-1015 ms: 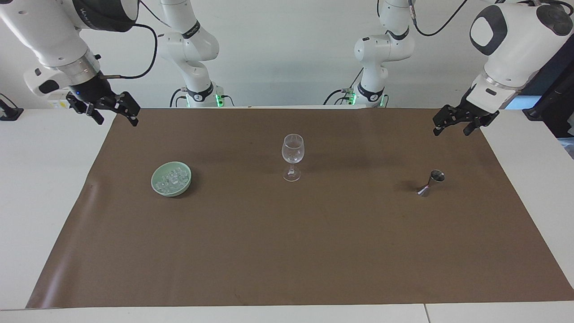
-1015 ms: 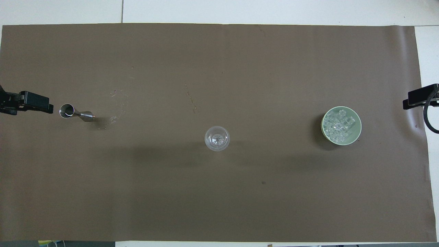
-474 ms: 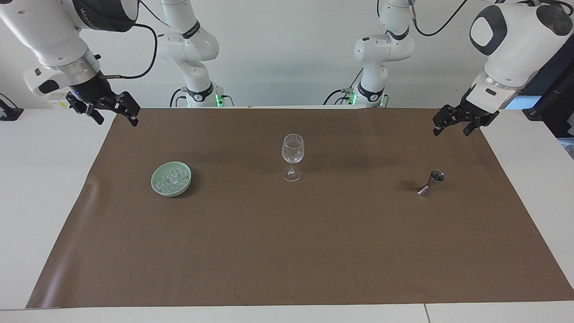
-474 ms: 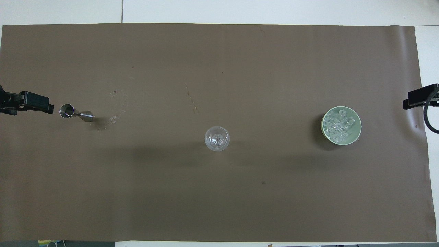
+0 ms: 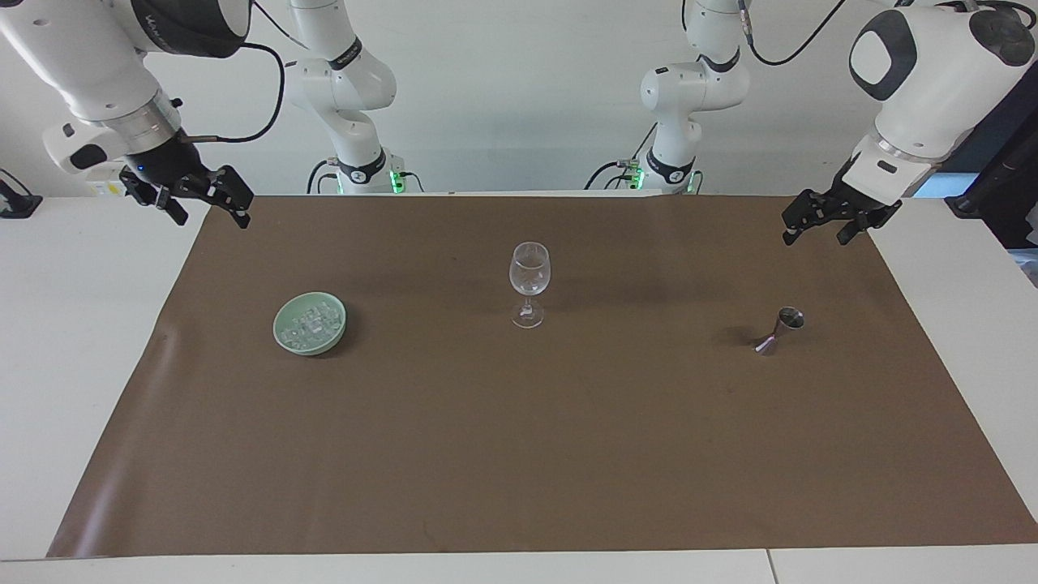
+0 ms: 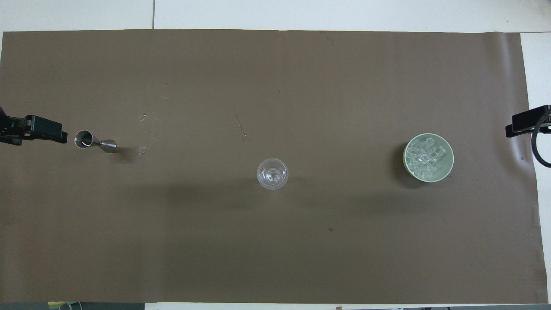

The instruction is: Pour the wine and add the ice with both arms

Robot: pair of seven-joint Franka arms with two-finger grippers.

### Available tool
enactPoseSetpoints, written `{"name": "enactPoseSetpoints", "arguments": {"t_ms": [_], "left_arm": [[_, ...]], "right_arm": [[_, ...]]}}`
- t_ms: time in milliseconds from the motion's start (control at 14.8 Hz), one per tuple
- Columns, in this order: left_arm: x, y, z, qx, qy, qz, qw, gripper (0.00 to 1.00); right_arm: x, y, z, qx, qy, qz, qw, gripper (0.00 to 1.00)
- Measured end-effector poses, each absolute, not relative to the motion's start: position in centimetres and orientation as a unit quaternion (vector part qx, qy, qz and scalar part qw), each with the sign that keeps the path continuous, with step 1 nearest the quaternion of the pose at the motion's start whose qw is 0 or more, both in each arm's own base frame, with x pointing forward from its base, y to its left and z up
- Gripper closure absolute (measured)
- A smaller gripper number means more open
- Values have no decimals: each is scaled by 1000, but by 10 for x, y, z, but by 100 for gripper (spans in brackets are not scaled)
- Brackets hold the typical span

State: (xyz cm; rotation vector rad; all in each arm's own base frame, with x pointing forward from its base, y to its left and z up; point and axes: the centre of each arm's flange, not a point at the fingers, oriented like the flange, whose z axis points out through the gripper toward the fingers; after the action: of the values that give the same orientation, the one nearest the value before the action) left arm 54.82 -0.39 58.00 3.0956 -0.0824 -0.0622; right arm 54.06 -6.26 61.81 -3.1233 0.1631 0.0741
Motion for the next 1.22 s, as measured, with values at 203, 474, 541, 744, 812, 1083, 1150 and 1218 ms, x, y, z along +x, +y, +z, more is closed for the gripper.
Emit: {"name": "enactPoseSetpoints", "arguments": {"t_ms": [203, 474, 541, 744, 812, 1083, 1150, 1218], "left_arm": [[548, -5, 580, 999, -29, -19, 22, 0], [551, -8, 586, 999, -45, -8, 22, 0], [553, -8, 590, 999, -46, -3, 22, 0], [567, -8, 591, 999, -46, 1, 25, 0], [576, -7, 582, 999, -43, -4, 31, 0], [622, 14, 531, 998, 16, -38, 37, 0], [629, 22, 518, 997, 44, -46, 40, 0], [636, 29, 507, 995, 78, -54, 45, 0]], "right_arm": [[541, -63, 618, -998, 52, 24, 7, 0], [541, -63, 618, -998, 52, 24, 7, 0], [541, -63, 618, -998, 52, 24, 7, 0], [541, -63, 618, -998, 52, 24, 7, 0], [541, -63, 618, -998, 52, 24, 7, 0], [541, -63, 618, -998, 52, 24, 7, 0], [541, -63, 618, -998, 52, 24, 7, 0], [541, -63, 618, -998, 52, 24, 7, 0]]}}
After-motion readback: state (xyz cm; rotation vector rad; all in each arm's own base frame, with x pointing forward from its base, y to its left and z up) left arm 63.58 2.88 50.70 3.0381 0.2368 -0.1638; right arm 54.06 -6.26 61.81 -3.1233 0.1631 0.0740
